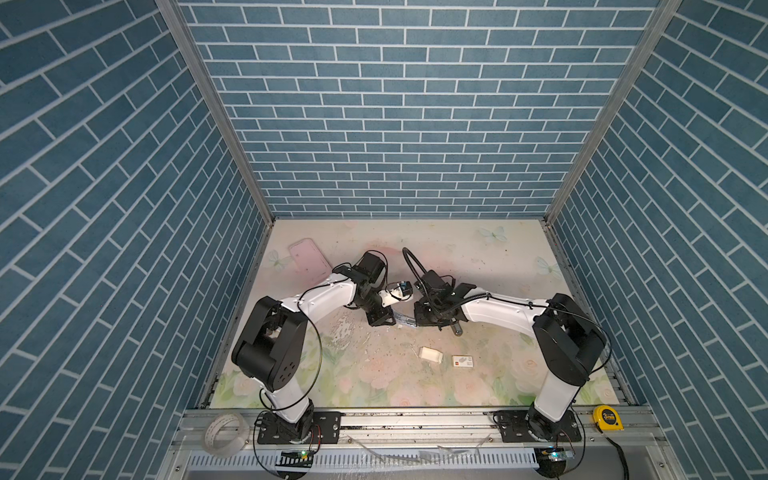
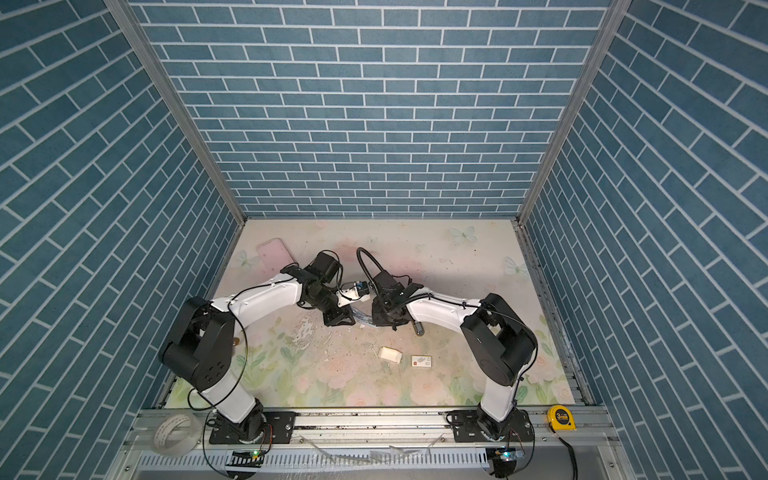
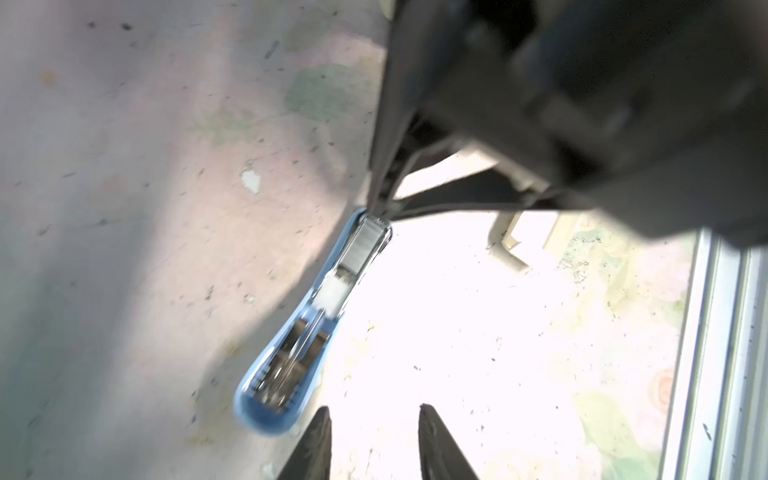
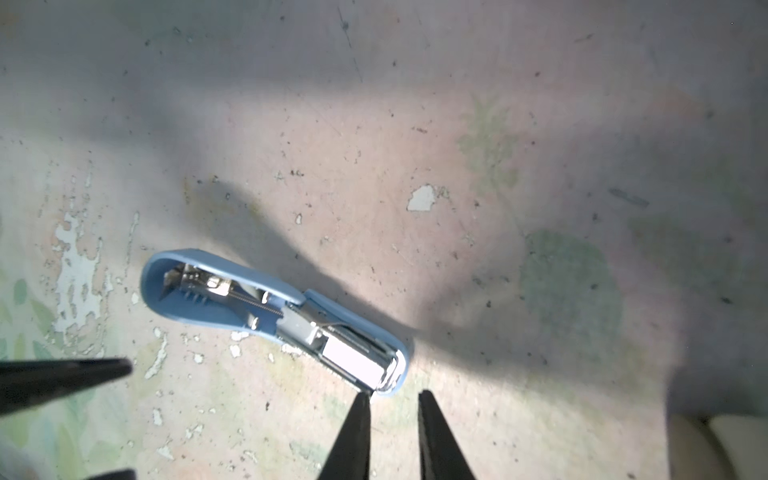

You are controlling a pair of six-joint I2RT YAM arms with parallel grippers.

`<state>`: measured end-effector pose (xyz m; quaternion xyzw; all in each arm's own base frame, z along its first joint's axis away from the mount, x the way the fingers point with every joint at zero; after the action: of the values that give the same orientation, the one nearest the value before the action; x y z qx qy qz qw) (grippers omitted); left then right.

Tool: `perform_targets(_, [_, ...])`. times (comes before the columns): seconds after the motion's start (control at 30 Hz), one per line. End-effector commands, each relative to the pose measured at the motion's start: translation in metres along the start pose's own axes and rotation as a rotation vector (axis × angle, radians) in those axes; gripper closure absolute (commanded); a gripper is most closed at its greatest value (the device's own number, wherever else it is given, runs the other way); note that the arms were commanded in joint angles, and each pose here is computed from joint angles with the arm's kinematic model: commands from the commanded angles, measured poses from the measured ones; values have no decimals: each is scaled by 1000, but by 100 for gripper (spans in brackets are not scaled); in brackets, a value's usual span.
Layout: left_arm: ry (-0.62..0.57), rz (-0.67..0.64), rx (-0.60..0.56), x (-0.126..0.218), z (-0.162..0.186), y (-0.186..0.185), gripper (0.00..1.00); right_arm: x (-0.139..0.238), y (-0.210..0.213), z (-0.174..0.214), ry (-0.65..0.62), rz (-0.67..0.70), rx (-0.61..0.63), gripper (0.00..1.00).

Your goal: Load the staples into the stapler

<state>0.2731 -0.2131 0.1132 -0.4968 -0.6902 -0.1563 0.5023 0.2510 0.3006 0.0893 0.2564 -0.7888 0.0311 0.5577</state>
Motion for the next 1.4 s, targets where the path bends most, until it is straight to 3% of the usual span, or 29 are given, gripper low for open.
perform_targets(0.0, [-45,11,-10,19,-5,0,62,11,-4,-3,-37,4,-59,79])
perform_targets(0.53, [-37,46,57,13,-7,26,56,-7,-5,9,20,-61,-179,87])
perform_targets(0.83, [-23,150,3,15,0,20,46,-18,-6,13,43,-72,-194,87])
perform_targets(1.37, [7,171,28,2,-3,31,43,-29,-9,14,75,-74,-201,87])
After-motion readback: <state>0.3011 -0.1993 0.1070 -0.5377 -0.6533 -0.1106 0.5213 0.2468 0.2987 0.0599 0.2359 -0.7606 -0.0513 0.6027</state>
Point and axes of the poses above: each gripper's point midway between its finger pads, its own x axis back along the fingers, its own y axis along the line the jaws close on, z = x × y, the point moved 4 cm from there along x, back along the fingers, and after that the axes turned 14 degrees about x, right-handed, at the moved point
